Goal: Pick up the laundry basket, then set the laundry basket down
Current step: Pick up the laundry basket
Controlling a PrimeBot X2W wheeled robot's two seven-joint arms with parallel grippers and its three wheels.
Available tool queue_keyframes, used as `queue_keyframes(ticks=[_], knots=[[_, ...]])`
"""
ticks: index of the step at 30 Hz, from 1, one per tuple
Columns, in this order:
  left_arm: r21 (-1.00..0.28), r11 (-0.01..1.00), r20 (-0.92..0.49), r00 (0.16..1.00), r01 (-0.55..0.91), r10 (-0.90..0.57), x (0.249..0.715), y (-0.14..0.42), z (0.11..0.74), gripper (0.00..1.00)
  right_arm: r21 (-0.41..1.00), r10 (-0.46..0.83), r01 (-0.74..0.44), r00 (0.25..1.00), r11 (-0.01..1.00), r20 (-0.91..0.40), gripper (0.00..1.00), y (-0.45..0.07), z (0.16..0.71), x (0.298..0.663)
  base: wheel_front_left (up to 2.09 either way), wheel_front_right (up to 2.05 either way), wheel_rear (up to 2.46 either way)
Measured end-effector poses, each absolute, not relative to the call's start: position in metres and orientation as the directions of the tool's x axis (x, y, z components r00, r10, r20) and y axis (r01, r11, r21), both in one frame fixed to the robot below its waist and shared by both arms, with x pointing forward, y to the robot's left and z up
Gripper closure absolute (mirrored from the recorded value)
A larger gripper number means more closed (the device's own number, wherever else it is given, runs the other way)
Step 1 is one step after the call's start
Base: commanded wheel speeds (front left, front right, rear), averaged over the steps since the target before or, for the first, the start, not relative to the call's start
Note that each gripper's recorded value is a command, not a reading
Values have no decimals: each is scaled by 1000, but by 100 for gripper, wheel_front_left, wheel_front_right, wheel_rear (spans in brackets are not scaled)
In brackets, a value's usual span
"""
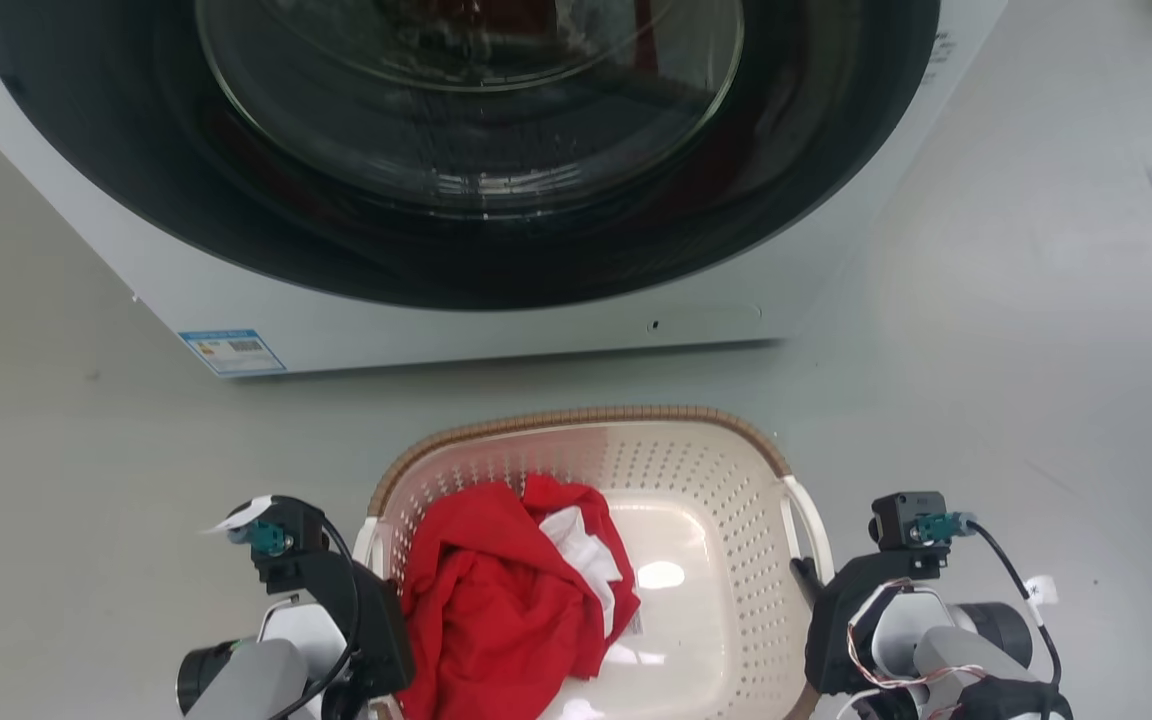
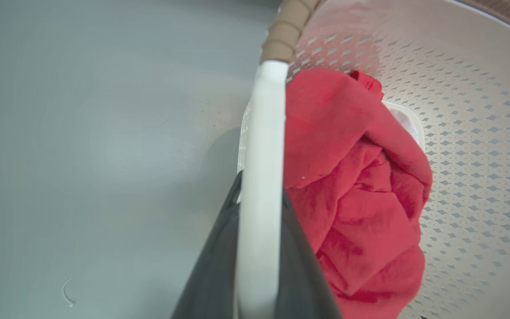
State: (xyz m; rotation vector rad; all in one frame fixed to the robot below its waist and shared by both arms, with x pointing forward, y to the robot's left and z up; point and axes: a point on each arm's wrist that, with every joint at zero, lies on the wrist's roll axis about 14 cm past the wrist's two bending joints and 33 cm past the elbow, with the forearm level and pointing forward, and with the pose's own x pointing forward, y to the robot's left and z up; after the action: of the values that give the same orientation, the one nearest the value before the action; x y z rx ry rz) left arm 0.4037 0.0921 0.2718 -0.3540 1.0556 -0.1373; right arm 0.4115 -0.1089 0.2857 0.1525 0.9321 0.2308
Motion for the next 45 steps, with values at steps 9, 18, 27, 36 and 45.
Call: queue_keyframes(ticks=[9, 18, 27, 36, 45], knots=[[-359, 931, -828, 484, -68, -284, 382, 94, 291, 100, 243, 271, -125, 557, 962, -785, 100, -107, 303, 389, 0, 0, 0], [-366, 928, -820, 495, -66, -288, 367, 94, 310, 100, 242, 272, -128, 557, 962, -785, 100, -108, 323, 375, 0, 0, 0], [-367, 927, -824, 488, -72, -288, 350, 95, 319, 100, 255, 276, -115, 541, 960, -794, 100, -107, 330, 356, 0, 0, 0], [-368, 927, -832, 471, -71, -294, 343, 95, 321, 100, 270, 279, -96, 523, 958, -806, 100, -108, 330, 346, 0, 0, 0], [-370, 925, -845, 444, -82, -299, 329, 92, 318, 100, 288, 280, -64, 504, 956, -817, 100, -110, 326, 331, 0, 0, 0]])
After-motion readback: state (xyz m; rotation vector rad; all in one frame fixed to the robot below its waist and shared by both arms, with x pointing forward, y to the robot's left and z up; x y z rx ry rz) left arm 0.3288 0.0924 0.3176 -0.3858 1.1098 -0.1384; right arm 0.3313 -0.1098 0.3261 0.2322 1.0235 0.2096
